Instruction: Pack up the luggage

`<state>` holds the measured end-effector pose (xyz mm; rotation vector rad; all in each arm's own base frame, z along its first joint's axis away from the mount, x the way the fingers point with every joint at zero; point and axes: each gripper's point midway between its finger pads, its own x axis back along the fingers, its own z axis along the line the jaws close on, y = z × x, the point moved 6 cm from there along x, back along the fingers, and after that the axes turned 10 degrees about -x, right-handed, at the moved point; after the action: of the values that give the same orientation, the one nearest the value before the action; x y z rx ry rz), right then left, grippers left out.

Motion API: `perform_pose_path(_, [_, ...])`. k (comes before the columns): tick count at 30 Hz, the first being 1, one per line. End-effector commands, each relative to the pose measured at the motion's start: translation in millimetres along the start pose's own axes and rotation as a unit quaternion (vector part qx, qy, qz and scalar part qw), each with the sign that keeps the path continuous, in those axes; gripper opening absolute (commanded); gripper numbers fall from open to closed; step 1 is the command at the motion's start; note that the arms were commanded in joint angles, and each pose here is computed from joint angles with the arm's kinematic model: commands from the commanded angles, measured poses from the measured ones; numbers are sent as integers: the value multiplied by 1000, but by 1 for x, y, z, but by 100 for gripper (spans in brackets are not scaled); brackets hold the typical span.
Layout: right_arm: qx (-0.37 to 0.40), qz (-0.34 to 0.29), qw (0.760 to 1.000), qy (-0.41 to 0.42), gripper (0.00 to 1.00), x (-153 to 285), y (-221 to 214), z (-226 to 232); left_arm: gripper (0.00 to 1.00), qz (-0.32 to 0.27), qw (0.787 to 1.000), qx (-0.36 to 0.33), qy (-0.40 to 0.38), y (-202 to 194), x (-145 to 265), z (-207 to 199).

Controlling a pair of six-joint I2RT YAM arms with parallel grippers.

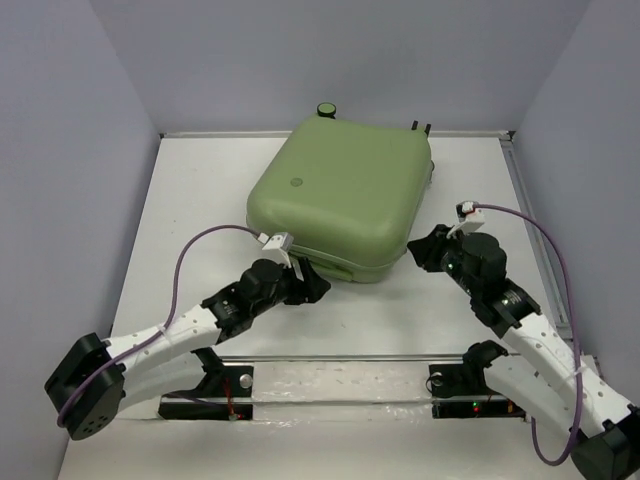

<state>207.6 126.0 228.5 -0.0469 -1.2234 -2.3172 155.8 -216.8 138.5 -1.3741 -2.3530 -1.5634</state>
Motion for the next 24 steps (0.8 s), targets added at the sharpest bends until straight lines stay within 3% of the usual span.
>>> perform_pose_path(1, [-54,-6,986,-156,26,-5,-19,-45,81,-93,994,49,40,18,-8,10])
perform_pose_path(6, [-41,0,986,-164,25,-21,-17,-45,82,-103,991,45,78,16,-23,21])
perform_pose_path(8, [-15,21,996,-91,25,-31,-16,-28,82,-105,991,43,67,17,-25,19])
perform_pose_path(15, [18,95,995,36,26,-63,-26,7,81,-111,993,43,26,18,-14,10])
perform_pose_path(20, [59,84,994,49,26,-52,-29,4,81,-123,991,44,7,32,-4,-2])
perform_pose_path(24, [45,56,997,-35,29,-37,-46,-33,81,-112,993,42,-15,35,2,-11])
